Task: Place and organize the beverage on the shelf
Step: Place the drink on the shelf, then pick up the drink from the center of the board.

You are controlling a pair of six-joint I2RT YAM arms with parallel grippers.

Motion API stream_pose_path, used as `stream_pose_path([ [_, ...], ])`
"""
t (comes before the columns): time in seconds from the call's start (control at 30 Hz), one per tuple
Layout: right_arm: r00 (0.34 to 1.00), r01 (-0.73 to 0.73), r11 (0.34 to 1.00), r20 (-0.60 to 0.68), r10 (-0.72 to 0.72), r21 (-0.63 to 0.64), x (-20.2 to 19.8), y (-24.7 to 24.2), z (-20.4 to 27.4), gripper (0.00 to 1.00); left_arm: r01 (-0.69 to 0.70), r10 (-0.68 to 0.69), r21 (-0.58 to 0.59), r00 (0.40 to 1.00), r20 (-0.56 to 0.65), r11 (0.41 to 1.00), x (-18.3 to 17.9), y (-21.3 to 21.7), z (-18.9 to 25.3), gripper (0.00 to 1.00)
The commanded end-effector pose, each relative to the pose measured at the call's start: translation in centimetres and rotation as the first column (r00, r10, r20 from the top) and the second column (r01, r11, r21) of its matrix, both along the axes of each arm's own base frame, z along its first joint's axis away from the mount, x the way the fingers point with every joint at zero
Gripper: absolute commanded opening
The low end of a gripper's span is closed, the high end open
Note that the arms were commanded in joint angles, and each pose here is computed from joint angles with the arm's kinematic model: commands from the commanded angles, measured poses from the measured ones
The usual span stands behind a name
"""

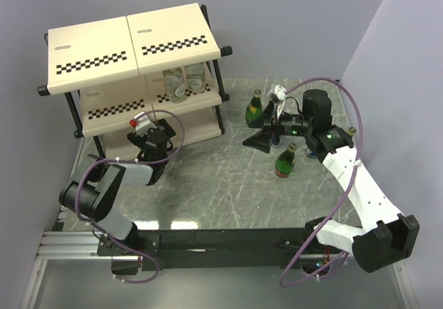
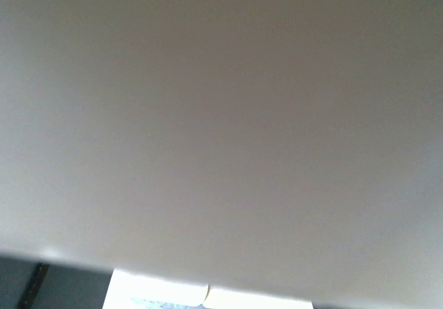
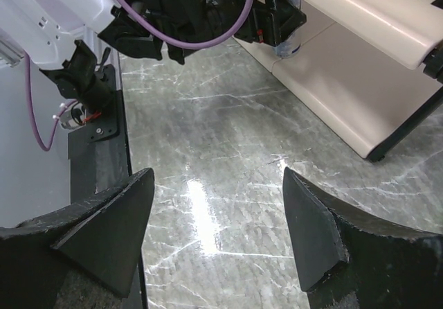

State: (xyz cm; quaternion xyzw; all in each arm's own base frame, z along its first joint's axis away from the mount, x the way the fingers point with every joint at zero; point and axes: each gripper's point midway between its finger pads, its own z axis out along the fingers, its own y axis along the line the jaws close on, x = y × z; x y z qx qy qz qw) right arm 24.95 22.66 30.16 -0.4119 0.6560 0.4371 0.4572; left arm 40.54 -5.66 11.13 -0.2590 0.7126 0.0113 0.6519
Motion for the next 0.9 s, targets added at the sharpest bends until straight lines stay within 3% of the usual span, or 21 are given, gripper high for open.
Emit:
stream_pose_path([
  [0.0,0.997,-0.014,1.000,0.071,0.013,0.023,-0.5,-0.3,1.6,0.81,0.079,-0.079,-0.053,0.997,0.000,0.995,0.7,-2.0,0.7,1.00],
  [0.87,0.997,-0.018,0.999,0.081,0.015,0.034,-0.7,-0.5,2.0,0.81,0.098,-0.108,-0.121,0.991,-0.076,0.988,0.5,-3.1,-1.1,0.99],
])
